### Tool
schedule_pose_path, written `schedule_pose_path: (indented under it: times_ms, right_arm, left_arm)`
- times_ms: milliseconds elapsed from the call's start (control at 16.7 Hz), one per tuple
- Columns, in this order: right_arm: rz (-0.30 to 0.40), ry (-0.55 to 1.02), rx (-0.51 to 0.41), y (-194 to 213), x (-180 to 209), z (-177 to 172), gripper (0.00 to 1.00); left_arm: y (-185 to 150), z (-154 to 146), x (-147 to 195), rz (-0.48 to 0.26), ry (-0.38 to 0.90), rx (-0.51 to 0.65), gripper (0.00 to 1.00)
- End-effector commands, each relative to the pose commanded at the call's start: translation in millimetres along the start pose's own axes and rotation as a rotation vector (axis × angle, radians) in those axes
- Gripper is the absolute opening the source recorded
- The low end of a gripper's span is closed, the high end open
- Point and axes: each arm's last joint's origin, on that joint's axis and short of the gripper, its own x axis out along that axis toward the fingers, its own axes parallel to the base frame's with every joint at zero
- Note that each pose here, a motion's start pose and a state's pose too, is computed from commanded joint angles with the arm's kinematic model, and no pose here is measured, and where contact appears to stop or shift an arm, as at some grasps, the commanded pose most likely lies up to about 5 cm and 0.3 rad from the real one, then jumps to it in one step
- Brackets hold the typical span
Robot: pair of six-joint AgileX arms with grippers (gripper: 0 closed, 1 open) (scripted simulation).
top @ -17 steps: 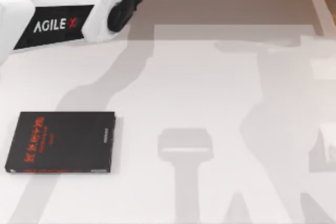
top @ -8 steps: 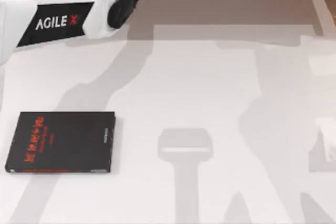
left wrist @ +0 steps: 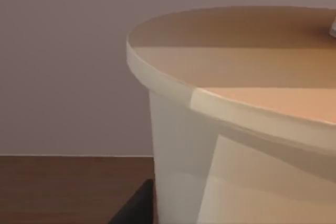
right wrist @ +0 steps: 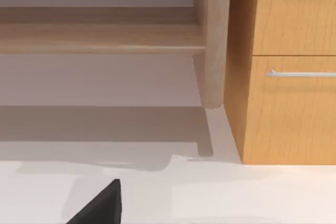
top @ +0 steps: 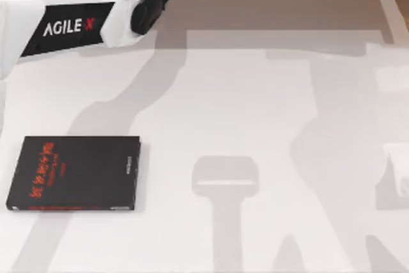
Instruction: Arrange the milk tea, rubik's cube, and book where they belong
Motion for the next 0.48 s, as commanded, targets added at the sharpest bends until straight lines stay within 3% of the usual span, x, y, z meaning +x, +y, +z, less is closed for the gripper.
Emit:
schedule_pose_path:
  times_ms: [120,480]
  right_arm:
    - [0.0,0.0,0.0,0.0,0.0,0.0,1.0]
    - [0.0,0.0,0.0,0.0,0.0,0.0,1.0]
  left_arm:
    - [0.0,0.0,0.0,0.0,0.0,0.0,0.02]
    - [0.0,0.0,0.0,0.0,0.0,0.0,0.0]
